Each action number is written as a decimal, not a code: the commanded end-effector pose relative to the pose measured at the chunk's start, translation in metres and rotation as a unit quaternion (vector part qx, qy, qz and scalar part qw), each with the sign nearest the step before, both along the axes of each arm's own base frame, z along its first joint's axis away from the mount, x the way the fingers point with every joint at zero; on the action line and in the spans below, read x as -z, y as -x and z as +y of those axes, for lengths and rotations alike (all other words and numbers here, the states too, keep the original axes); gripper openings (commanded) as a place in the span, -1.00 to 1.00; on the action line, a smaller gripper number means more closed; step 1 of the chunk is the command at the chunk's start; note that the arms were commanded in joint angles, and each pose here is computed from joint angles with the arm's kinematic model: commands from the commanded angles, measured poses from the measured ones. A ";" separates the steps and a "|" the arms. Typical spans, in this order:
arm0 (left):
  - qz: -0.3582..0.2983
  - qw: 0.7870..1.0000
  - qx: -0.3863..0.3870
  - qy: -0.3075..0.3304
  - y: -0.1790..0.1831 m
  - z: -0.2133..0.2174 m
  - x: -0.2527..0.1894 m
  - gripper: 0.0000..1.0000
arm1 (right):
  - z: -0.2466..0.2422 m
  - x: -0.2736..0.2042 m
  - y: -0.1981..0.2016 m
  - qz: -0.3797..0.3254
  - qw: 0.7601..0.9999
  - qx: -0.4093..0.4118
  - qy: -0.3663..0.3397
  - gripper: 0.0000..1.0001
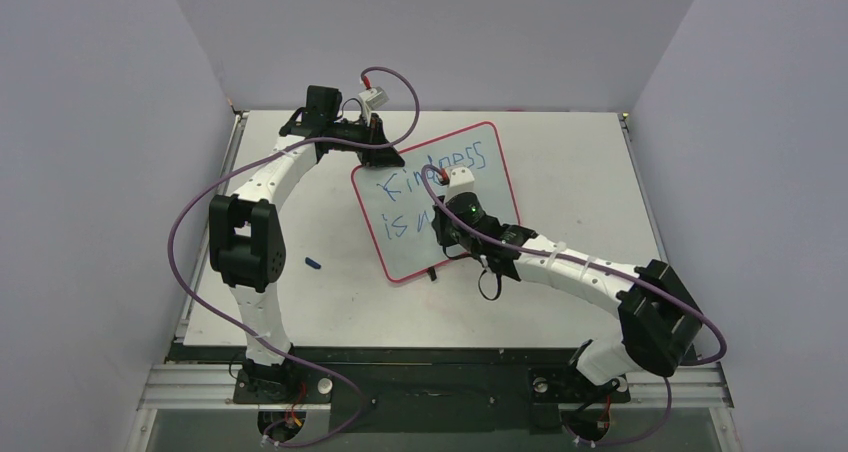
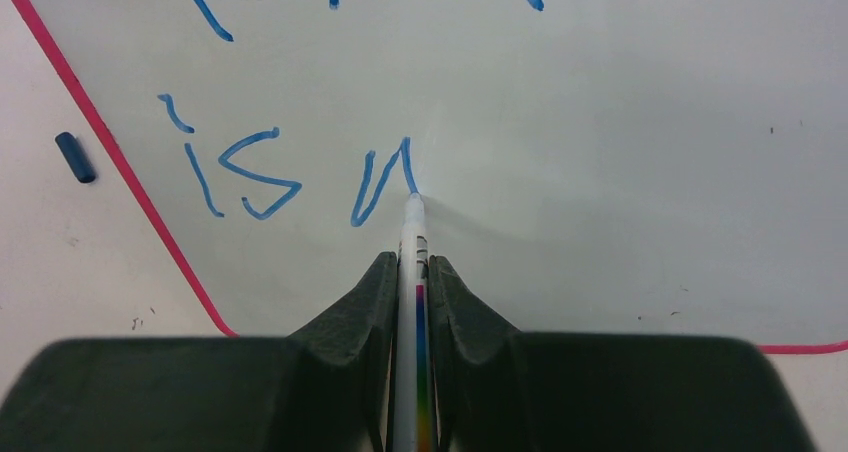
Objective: Write a sentence on the whiteboard
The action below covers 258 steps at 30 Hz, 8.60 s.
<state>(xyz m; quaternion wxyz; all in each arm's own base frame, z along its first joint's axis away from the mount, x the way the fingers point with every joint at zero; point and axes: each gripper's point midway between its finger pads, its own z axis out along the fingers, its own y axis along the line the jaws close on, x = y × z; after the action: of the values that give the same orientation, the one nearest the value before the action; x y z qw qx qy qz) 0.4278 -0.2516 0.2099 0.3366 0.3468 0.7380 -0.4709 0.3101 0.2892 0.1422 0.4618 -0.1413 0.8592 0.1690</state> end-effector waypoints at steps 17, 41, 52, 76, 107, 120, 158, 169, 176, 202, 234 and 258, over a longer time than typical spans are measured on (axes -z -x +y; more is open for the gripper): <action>-0.057 0.998 0.026 0.004 0.001 -0.006 -0.010 -1.00 | 0.004 -0.028 -0.019 -0.028 0.999 0.020 -0.003 -1.00; -0.058 0.998 0.025 0.003 0.000 -0.007 -0.011 -1.00 | -0.010 -0.001 0.001 0.010 0.999 0.033 -0.012 -1.00; -0.058 0.998 0.025 0.003 0.001 -0.006 -0.011 -1.00 | -0.009 -0.031 0.002 -0.009 0.999 0.033 -0.016 -1.00; -0.053 0.998 0.024 0.002 -0.002 -0.007 -0.006 -1.00 | -0.026 -0.043 -0.016 -0.068 0.994 0.068 -0.044 -1.00; -0.053 0.998 0.023 0.002 -0.001 -0.006 -0.006 -1.00 | -0.030 -0.042 -0.036 -0.075 0.990 0.108 -0.041 -1.00; -0.053 0.998 0.023 0.002 -0.001 -0.006 -0.006 -1.00 | -0.013 -0.036 -0.042 -0.061 0.993 0.090 -0.045 -1.00; -0.054 0.998 0.023 0.003 -0.002 -0.006 -0.006 -1.00 | -0.028 0.008 -0.005 -0.014 0.997 0.075 -0.027 -1.00; -0.052 0.998 0.023 0.003 -0.002 -0.006 -0.006 -1.00 | -0.040 -0.010 -0.023 -0.036 0.994 0.099 -0.010 -1.00; -0.052 0.998 0.023 0.002 -0.002 -0.006 -0.005 -1.00 | -0.038 -0.026 -0.035 -0.050 0.993 0.101 -0.017 -1.00; -0.053 0.998 0.023 0.002 -0.002 -0.006 -0.006 -1.00 | -0.036 -0.001 -0.023 -0.016 0.995 0.095 -0.035 -1.00; -0.053 0.998 0.023 0.002 -0.002 -0.006 -0.006 -1.00 | -0.068 -0.058 -0.031 -0.086 0.986 0.131 -0.054 -1.00; -0.052 0.998 0.022 0.001 -0.003 -0.006 -0.004 -1.00 | -0.063 -0.044 -0.054 -0.070 0.987 0.131 -0.063 -1.00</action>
<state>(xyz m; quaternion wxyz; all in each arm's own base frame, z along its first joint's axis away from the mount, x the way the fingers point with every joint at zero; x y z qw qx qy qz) 0.4283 -0.2503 0.2081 0.3344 0.3440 0.7391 -0.4728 0.3506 0.2165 0.1646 0.5229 -0.0190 0.8422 0.1303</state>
